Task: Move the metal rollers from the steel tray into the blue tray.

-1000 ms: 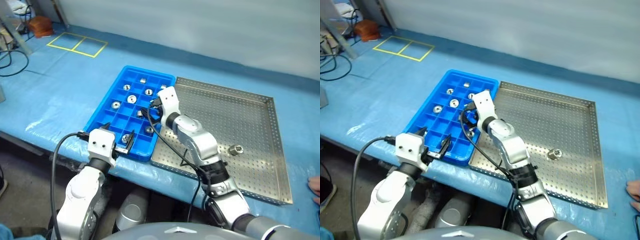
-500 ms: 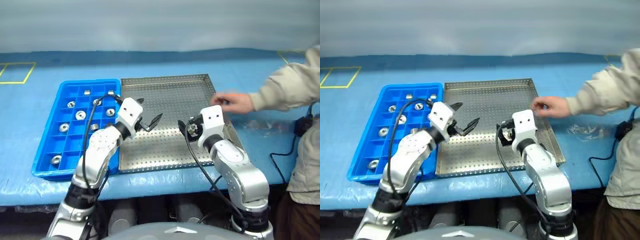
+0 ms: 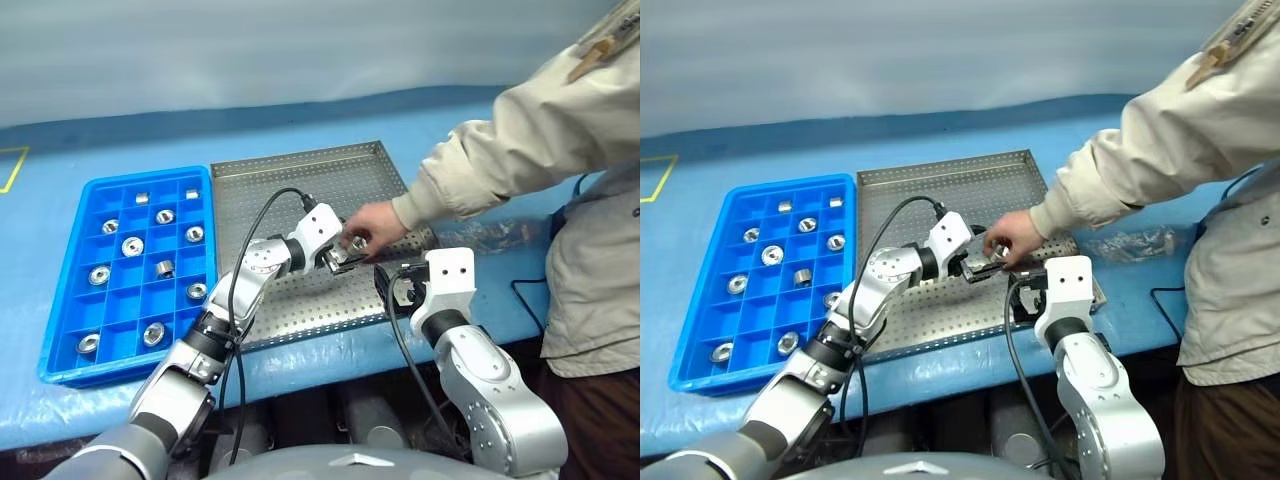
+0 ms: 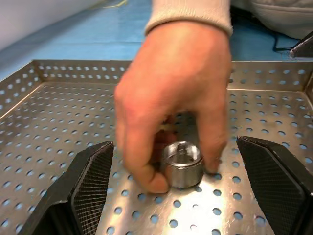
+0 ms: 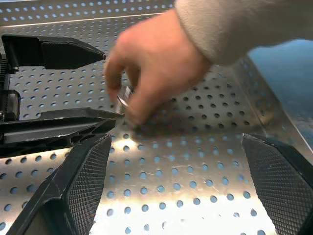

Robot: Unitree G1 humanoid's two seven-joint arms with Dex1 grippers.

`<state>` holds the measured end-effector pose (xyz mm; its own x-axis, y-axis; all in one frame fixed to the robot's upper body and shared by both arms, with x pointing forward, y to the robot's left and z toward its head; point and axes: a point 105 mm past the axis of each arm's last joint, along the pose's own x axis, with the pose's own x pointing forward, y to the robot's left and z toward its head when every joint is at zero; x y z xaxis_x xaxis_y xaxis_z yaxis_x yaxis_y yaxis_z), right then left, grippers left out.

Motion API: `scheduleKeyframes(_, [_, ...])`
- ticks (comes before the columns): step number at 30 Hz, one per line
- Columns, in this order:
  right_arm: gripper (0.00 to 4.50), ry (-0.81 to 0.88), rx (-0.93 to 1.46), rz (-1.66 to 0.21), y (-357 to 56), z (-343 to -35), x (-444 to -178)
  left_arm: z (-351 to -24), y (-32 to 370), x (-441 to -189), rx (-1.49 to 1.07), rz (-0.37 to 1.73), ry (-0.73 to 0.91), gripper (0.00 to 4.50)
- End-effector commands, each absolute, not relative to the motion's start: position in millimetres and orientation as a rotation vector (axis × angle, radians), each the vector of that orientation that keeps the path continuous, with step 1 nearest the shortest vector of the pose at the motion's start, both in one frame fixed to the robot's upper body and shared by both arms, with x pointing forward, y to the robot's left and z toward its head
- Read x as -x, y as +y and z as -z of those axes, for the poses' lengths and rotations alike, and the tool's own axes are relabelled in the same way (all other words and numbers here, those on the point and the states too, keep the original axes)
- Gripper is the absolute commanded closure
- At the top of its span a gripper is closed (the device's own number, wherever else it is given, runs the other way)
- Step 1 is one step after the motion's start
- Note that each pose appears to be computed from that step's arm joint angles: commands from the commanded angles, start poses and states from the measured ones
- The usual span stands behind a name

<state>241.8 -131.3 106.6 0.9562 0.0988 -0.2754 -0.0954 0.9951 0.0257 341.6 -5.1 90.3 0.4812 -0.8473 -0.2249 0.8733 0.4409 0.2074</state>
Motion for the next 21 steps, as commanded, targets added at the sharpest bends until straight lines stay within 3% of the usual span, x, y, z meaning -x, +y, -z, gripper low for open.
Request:
scheduleKeyframes(1, [0.01,0.227,-0.013,-0.062,-136,-120,-238,-101,-10,-344,-0.328,1.087,0.034,0.11])
scheduleKeyframes(21, [0.01,0.231,-0.02,-0.08,-130,-119,-242,-112,0,-350,-0.306,1.026,-0.011,0.11])
